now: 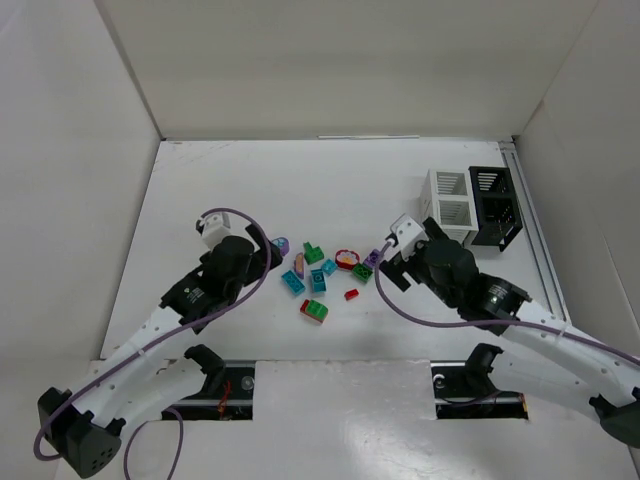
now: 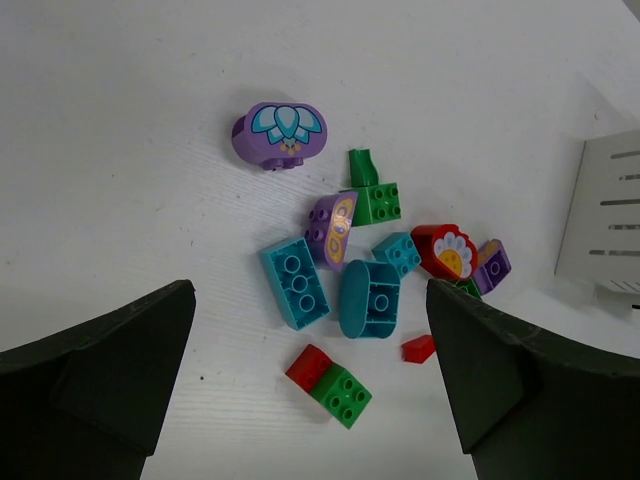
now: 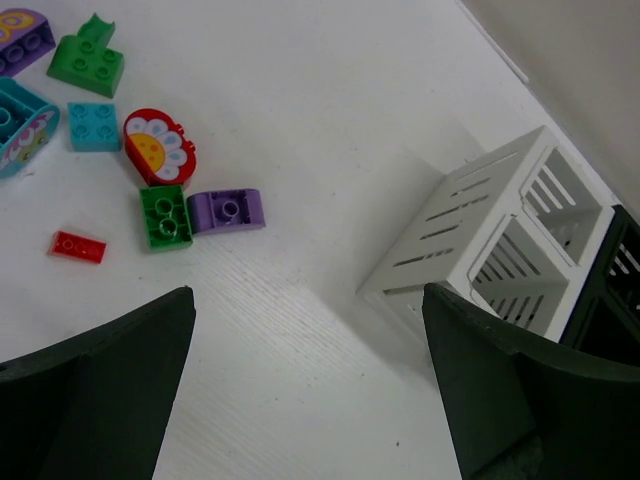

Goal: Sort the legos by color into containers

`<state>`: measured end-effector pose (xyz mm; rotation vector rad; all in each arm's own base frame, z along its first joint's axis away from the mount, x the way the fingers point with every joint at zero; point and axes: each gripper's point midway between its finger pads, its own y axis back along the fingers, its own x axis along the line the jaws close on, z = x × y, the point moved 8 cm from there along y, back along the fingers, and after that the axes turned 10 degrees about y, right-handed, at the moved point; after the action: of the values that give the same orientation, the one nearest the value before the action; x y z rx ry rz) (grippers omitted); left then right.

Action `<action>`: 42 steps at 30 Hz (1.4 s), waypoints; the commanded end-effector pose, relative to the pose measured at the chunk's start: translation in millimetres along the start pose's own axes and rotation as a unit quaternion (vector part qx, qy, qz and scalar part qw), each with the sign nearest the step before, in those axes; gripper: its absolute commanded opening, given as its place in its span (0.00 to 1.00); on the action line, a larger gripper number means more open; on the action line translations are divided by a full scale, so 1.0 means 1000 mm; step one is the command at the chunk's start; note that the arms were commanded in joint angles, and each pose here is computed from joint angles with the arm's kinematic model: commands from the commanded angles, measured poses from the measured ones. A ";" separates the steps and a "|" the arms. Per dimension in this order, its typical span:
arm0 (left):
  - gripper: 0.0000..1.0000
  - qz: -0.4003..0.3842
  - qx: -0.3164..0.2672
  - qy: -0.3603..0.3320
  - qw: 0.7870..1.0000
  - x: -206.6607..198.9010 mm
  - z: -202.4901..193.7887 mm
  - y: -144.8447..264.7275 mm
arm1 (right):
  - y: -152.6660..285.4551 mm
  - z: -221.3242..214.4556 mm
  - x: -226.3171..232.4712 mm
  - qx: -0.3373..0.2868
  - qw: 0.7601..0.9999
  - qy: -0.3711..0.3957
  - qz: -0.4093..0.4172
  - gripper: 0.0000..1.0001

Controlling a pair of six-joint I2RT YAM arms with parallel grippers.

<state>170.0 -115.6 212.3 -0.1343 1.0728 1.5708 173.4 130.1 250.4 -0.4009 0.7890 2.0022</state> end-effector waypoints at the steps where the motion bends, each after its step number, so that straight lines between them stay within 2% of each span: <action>1: 1.00 -0.009 0.010 0.001 1.000 -0.001 -0.004 -0.004 | -0.003 0.022 -0.001 -0.032 0.999 -0.019 0.019 1.00; 4: 1.00 -0.008 0.022 -0.002 1.000 0.003 -0.011 -0.009 | -0.015 0.025 0.010 -0.045 0.998 -0.004 0.051 1.00; 6: 1.00 -0.001 0.033 -0.007 0.999 0.006 -0.015 -0.012 | -0.023 0.021 0.016 -0.030 0.998 0.003 0.059 1.00; 12: 1.00 -0.009 0.061 -0.037 0.997 0.005 -0.025 -0.020 | -0.036 0.017 0.034 -0.008 0.995 -0.037 0.091 1.00; 14: 1.00 -0.021 0.075 -0.043 0.996 0.002 -0.029 -0.024 | -0.042 0.016 0.041 -0.001 0.994 -0.042 0.105 0.97; 16: 1.00 -0.020 0.075 -0.044 0.996 0.002 -0.030 -0.026 | -0.047 0.012 0.047 0.014 0.992 -0.050 0.111 0.94; 25: 1.00 -0.013 0.085 -0.047 0.995 0.005 -0.034 -0.029 | -0.058 0.006 0.057 0.033 0.990 -0.042 0.129 0.93; 27: 1.00 -0.013 0.085 -0.047 0.995 0.005 -0.034 -0.029 | -0.062 0.000 0.063 0.048 0.989 -0.037 0.135 0.91; 31: 1.00 0.000 0.097 -0.053 0.994 0.011 -0.037 -0.027 | -0.069 -0.011 0.072 0.073 0.986 -0.028 0.145 0.81; 36: 1.00 -0.004 0.100 -0.052 0.994 0.013 -0.041 -0.029 | -0.081 -0.013 0.080 0.080 0.985 -0.025 0.153 0.79; 42: 1.00 -0.003 0.100 -0.053 0.994 0.019 -0.045 -0.031 | -0.100 -0.011 0.099 0.076 0.976 -0.010 0.206 0.75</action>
<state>169.0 -135.9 158.8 0.0995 1.1516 1.4508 196.4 200.8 135.3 -0.1037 1.1853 2.2111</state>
